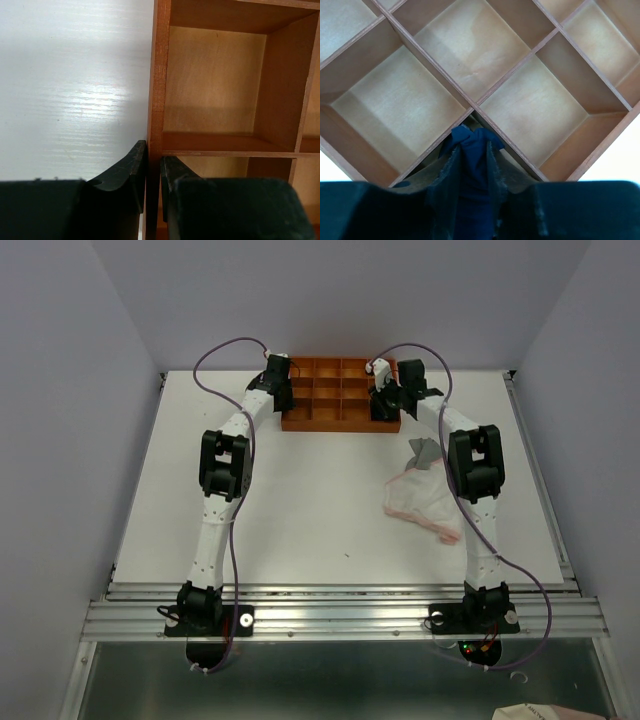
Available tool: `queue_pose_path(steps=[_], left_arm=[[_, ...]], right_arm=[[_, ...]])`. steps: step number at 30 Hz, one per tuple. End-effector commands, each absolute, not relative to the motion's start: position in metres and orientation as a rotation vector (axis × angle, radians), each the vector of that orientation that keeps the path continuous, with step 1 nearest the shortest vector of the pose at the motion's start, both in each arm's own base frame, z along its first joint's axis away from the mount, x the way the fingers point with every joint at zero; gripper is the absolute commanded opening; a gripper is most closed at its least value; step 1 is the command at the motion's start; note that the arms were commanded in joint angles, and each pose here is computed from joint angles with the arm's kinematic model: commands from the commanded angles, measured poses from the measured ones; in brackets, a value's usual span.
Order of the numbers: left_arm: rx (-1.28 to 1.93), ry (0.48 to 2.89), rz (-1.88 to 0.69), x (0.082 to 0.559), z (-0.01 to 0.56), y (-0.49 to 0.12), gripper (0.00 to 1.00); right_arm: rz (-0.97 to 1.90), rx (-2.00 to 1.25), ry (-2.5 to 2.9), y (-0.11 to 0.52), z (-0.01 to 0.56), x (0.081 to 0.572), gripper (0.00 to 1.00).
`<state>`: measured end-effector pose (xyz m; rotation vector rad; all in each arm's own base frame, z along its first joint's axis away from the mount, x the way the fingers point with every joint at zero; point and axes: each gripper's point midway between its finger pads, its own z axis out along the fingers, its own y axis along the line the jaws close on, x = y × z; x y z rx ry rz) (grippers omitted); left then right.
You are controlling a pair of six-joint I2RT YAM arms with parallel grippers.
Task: Roll the underwear
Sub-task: Place the rolled underwear into the container
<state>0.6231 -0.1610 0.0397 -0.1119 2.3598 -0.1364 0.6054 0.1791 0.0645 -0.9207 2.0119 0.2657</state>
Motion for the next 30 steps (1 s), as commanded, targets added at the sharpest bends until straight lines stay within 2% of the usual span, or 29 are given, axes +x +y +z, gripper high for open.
queue_pose_path(steps=[1, 6, 11, 20, 30], left_arm=[[-0.300, 2.254, -0.176, 0.654, 0.041, -0.131, 0.00], [-0.299, 2.265, -0.189, 0.653, 0.036, -0.133, 0.00], [-0.299, 2.264, -0.194, 0.653, 0.037, -0.133, 0.00], [-0.304, 2.264, -0.198, 0.653, 0.039, -0.134, 0.00], [-0.303, 2.262, -0.205, 0.653, 0.039, -0.135, 0.00]], right_arm=[[0.284, -0.908, 2.064, 0.181, 0.034, 0.599, 0.39], [0.261, -0.854, 2.002, 0.188, 0.040, 0.616, 0.44], [0.281, -0.829, 1.956, 0.193, 0.071, 0.621, 0.54], [0.274, -0.751, 1.854, 0.195, 0.148, 0.630, 0.56], [0.254, -0.657, 1.764, 0.192, 0.191, 0.636, 0.60]])
